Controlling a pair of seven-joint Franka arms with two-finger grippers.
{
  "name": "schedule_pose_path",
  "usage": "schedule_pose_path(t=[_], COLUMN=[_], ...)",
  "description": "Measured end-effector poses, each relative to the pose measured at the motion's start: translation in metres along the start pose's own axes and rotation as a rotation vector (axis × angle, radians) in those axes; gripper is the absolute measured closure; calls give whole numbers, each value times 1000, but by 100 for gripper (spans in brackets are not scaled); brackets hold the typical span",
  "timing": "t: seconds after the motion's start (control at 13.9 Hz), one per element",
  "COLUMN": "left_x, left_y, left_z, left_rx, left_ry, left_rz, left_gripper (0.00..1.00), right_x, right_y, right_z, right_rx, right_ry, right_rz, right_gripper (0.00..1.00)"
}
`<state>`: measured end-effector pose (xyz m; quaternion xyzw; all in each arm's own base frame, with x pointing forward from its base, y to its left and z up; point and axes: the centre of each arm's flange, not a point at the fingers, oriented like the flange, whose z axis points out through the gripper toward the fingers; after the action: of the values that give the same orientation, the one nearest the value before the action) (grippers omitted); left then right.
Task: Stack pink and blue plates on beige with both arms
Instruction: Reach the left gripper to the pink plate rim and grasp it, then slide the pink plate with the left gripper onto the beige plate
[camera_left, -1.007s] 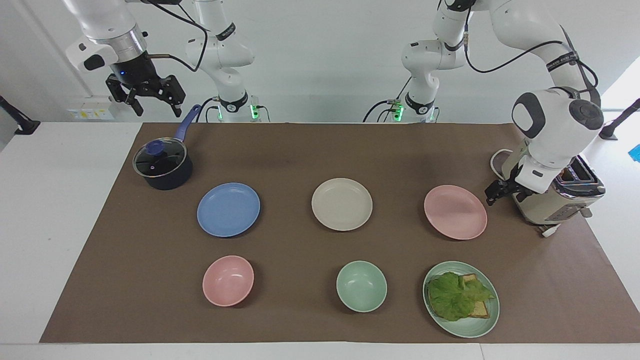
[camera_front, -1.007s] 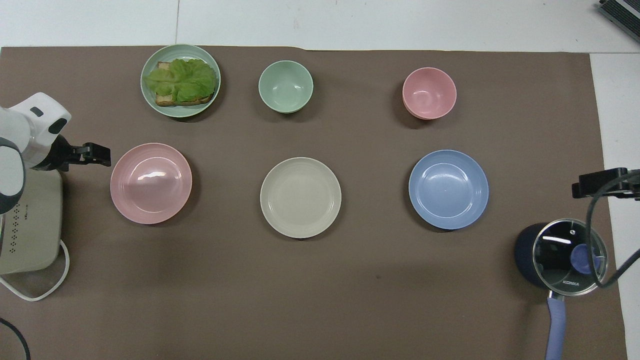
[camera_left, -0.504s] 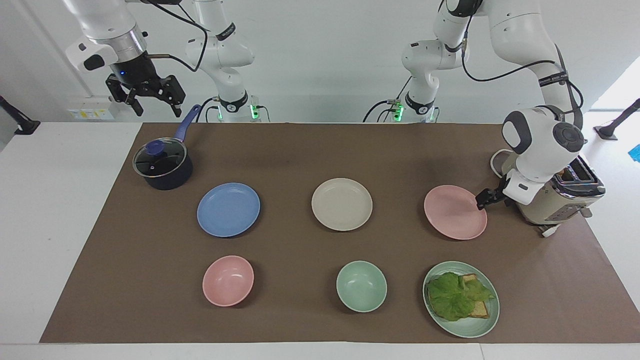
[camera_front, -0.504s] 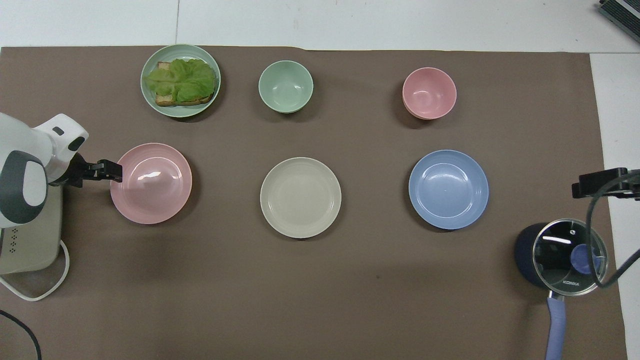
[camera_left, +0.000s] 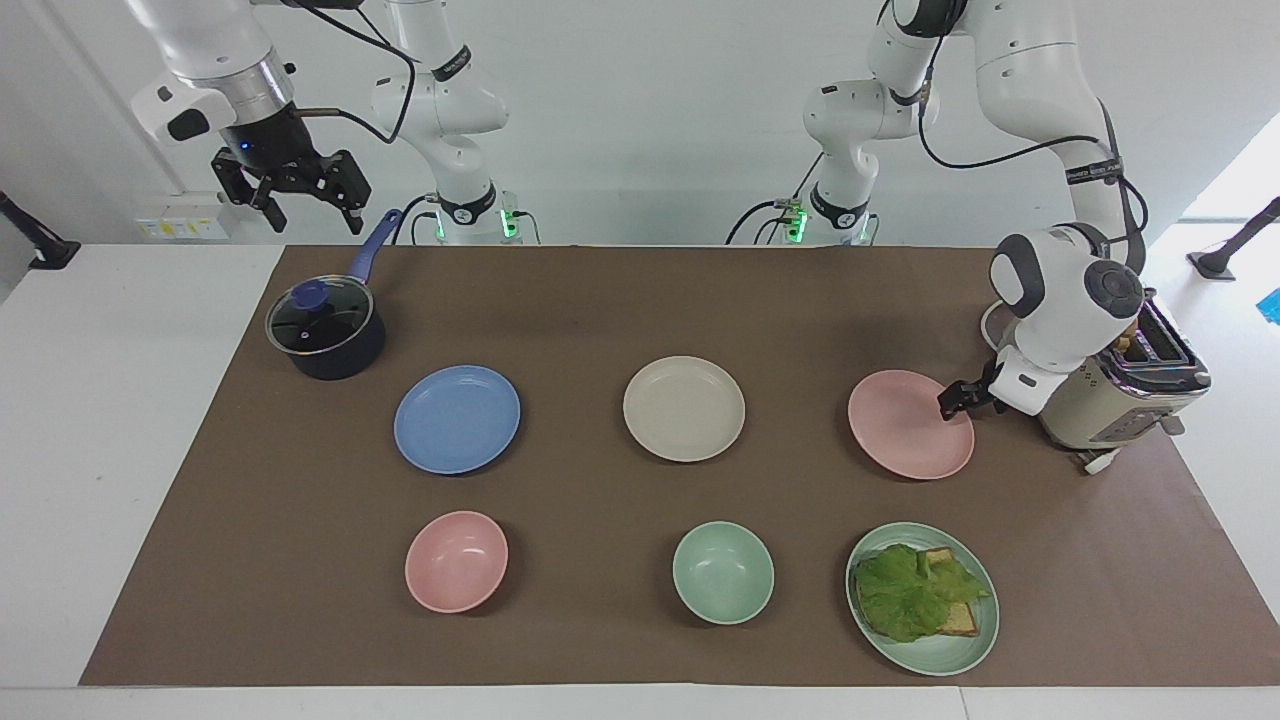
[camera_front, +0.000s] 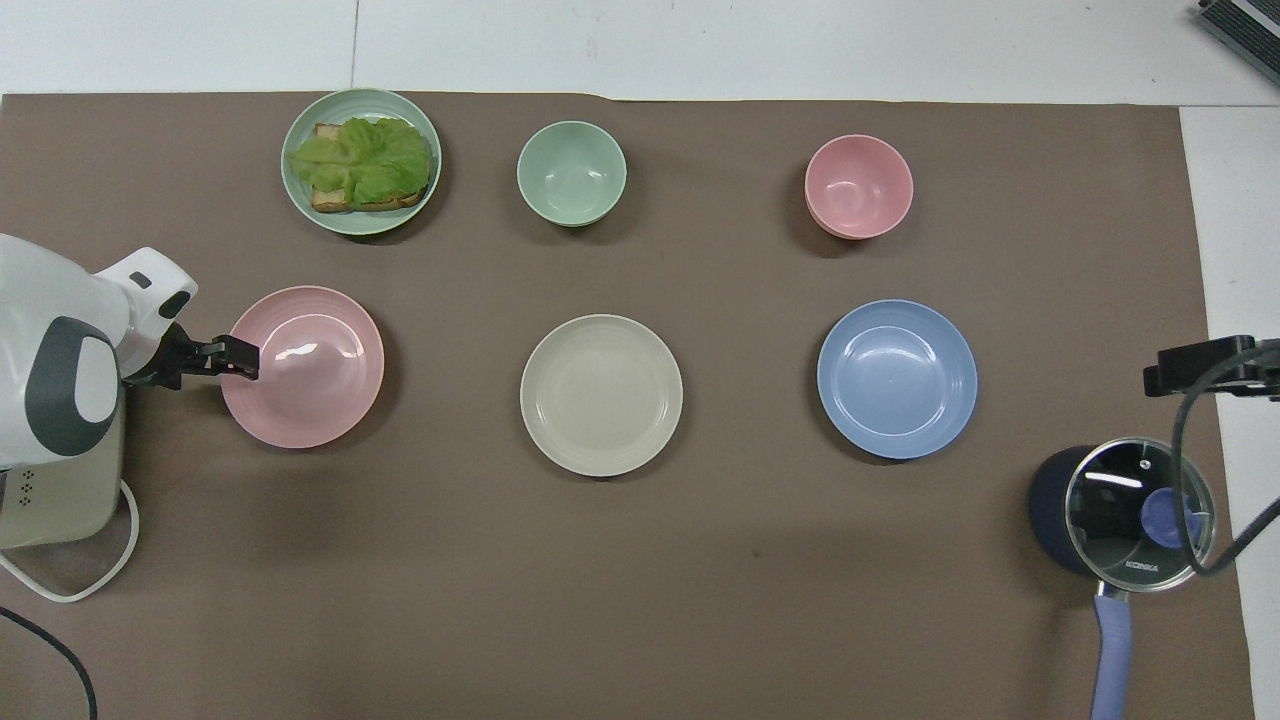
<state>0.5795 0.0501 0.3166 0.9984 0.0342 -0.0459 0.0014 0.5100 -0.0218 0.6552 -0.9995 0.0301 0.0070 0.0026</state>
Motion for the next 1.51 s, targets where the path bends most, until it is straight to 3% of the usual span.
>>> schedule_pose_path(t=[0.29, 0.43, 0.58, 1.01, 1.29, 1.51], left_x=[0, 0, 0, 1, 4, -1], left_y=[1, 1, 3, 5, 14, 44], left_z=[0, 0, -3, -13, -44, -70], left_rx=[0, 0, -1, -3, -22, -67], left_ry=[1, 2, 6, -14, -84, -101], left_rz=[2, 2, 5, 11, 16, 27], left_gripper=[47, 77, 95, 95, 95, 95], right_x=[0, 0, 0, 0, 0, 0], right_y=[0, 0, 0, 0, 0, 0], right_z=[0, 0, 0, 0, 0, 0], right_rx=[0, 0, 0, 0, 0, 0], right_ry=[0, 0, 0, 0, 0, 0], right_rz=[0, 0, 0, 0, 0, 0], right_gripper=[0, 0, 0, 0, 0, 0])
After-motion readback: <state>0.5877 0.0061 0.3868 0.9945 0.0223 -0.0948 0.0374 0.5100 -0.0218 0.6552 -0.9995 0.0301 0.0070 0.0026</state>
